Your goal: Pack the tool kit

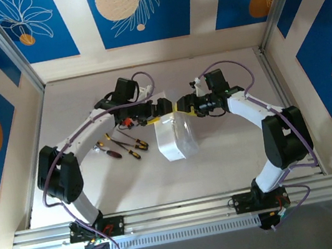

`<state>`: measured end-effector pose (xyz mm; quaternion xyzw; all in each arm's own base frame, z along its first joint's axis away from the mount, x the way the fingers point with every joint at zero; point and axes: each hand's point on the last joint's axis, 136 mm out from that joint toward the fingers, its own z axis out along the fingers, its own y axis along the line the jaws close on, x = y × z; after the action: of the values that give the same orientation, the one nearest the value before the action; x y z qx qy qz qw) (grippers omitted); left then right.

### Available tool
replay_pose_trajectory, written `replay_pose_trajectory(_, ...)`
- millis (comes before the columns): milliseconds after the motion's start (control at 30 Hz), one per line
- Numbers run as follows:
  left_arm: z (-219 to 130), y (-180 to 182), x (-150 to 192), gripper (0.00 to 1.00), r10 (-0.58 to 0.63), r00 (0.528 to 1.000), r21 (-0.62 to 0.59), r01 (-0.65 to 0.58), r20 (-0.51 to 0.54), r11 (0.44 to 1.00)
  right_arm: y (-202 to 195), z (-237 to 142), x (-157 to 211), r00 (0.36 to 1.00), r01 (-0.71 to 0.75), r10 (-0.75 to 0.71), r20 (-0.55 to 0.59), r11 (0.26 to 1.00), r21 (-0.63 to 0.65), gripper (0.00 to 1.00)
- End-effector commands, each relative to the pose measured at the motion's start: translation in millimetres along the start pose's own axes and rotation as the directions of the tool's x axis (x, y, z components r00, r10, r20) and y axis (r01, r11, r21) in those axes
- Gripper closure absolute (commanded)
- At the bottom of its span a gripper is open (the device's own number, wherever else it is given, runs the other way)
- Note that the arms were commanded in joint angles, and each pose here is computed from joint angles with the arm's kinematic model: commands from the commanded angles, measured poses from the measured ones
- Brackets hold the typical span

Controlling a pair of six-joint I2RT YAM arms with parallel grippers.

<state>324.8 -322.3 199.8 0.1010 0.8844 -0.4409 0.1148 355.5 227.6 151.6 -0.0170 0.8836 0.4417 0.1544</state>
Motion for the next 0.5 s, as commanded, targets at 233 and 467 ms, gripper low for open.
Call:
replay_pose_trajectory(233,27.5,-5.6,-2.7,0.00,-0.027,0.999,0.023,0.028,-0.023,0.999,-1.1,15.2,29.9,0.997,-0.038,0.036,-0.072,0.999,-0.025,0.47)
replay_pose_trajectory(467,41.4,-23.3,-2.9,0.00,-0.007,0.999,0.125,0.013,-0.053,0.992,-3.3,20.8,40.1,0.995,-0.053,0.050,-0.089,0.998,-0.034,0.53)
